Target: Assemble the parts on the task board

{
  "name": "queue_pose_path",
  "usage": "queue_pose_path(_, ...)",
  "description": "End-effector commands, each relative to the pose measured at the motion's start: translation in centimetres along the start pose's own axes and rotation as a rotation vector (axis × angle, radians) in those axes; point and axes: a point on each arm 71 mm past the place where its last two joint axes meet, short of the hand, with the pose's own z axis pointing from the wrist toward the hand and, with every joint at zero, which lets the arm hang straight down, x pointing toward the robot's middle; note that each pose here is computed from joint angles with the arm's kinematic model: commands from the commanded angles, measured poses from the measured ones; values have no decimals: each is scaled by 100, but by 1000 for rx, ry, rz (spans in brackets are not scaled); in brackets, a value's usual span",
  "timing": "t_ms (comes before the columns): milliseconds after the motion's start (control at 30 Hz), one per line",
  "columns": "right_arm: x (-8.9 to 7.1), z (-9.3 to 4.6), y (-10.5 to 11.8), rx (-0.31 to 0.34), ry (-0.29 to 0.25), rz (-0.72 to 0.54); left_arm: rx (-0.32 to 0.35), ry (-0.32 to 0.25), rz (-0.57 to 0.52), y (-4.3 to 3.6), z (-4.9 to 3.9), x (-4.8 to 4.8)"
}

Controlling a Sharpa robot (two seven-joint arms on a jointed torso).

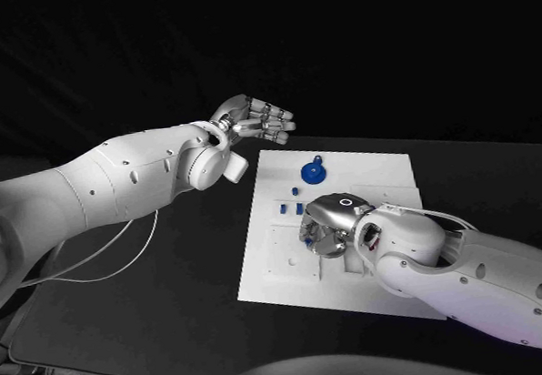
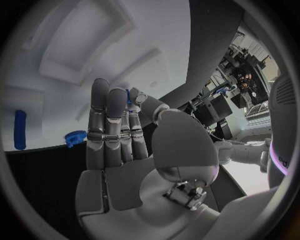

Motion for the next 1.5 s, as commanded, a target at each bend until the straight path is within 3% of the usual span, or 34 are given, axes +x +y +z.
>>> queue_pose_path(33,63,-5,-13,8,28,7,8,18,-12,-9,5,23)
queue_pose_path(367,-4,-54,-30,-6,-68,49,9,4,-7,-3,2,2)
queue_pose_path(700,-89,-194,-92,-8,-123,81,9,-4,-5,4,-1,-20)
queue_pose_path(933,-316,-358,-274,13,-145,180,11,-3,-6,8,-9,-31)
queue_pose_path(1167,-599,-570,-583,44,-131,256,11,-4,-6,15,-16,-41)
queue_pose_path(1500,-688,-760,-976,137,-78,217,16,-1,-7,19,-24,-44)
